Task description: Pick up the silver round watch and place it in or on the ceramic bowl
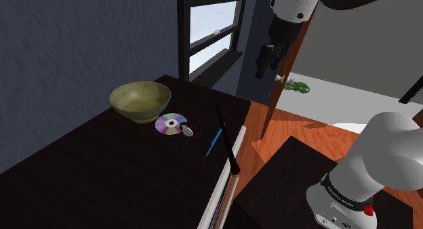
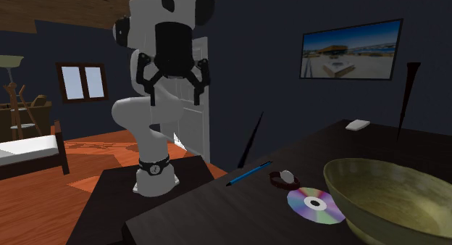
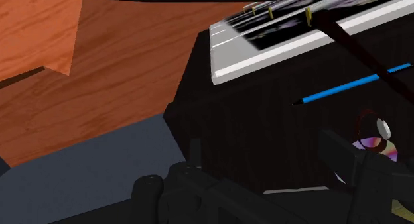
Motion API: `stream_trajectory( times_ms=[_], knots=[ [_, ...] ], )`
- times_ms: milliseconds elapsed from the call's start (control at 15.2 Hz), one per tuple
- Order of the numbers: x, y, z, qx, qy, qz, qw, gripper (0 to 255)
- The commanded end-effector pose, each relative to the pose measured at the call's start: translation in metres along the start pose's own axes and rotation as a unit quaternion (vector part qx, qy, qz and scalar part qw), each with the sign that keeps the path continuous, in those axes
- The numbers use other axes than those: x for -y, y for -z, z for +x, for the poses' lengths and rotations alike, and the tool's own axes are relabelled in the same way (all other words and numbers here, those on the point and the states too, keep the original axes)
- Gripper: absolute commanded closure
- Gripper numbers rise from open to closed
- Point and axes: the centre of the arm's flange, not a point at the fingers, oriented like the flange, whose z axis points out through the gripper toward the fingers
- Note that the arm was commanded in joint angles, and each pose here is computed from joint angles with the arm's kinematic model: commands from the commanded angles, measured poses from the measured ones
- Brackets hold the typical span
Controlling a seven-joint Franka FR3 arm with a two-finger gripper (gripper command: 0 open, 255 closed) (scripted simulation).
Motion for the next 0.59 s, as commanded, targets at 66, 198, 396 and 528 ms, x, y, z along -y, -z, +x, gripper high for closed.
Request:
stream_trajectory(
  times_ms=[66,198,396,528],
  knots=[
    [0.034,-0.016,0.015,-0.008,0.005,0.001,1.0000,0],
    [0.056,-0.027,0.024,-0.013,0.008,0.001,0.9999,0],
    [0.088,-0.043,0.038,-0.020,0.013,0.001,0.9997,0],
    [0.110,-0.054,0.047,-0.025,0.017,0.001,0.9995,0]
  ],
)
